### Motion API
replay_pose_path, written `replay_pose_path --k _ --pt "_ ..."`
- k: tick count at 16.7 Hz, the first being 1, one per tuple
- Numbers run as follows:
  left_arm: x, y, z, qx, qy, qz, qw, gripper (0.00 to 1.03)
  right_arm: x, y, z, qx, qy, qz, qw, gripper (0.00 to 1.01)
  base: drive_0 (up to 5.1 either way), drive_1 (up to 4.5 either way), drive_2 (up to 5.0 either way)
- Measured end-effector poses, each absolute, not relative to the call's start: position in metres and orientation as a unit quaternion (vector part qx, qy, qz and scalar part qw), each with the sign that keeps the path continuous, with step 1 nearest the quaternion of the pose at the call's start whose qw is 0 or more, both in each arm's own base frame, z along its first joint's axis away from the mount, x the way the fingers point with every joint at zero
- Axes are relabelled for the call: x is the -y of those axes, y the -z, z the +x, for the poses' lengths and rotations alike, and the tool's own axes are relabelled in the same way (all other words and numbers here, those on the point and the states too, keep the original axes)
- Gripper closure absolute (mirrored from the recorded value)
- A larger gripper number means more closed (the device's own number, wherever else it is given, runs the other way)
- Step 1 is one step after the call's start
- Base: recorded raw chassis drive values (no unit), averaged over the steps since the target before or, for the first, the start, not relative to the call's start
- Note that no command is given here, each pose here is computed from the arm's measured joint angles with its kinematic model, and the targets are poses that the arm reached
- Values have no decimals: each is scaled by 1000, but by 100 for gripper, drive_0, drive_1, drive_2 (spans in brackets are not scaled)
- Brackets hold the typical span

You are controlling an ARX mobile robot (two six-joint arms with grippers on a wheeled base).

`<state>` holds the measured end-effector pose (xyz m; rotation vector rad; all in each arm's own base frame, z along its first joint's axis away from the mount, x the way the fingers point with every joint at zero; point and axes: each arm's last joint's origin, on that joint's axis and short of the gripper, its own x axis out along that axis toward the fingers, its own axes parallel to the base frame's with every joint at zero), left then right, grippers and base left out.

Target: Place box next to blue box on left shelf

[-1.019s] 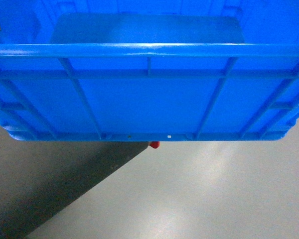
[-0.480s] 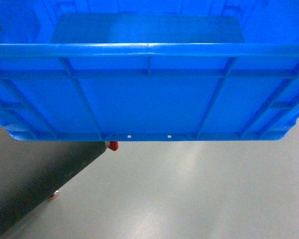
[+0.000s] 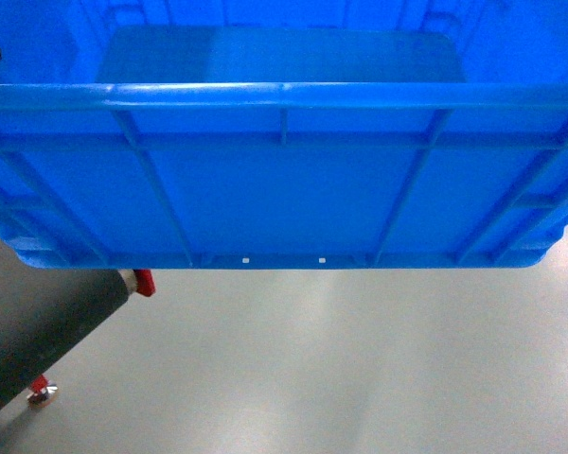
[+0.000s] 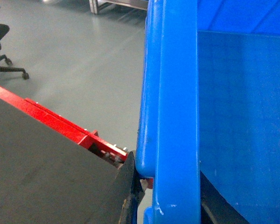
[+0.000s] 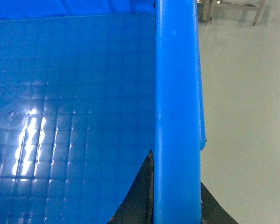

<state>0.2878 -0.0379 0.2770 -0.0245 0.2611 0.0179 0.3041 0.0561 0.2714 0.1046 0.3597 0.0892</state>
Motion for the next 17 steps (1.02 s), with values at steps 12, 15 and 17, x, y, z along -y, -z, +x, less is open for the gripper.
replay_pose_path --k 12,15,17 --pt "38 -277 288 -130 -9 -12 991 86 -56 -271 304 -179 -44 52 981 93 -161 -161 -161" --pt "38 -277 288 -130 -9 -12 991 86 -56 -271 304 -179 -44 52 982 93 -164 -164 -164" --pt "38 -277 288 -130 -9 -12 991 86 -56 -271 304 -179 -44 52 982 93 -162 -162 -162"
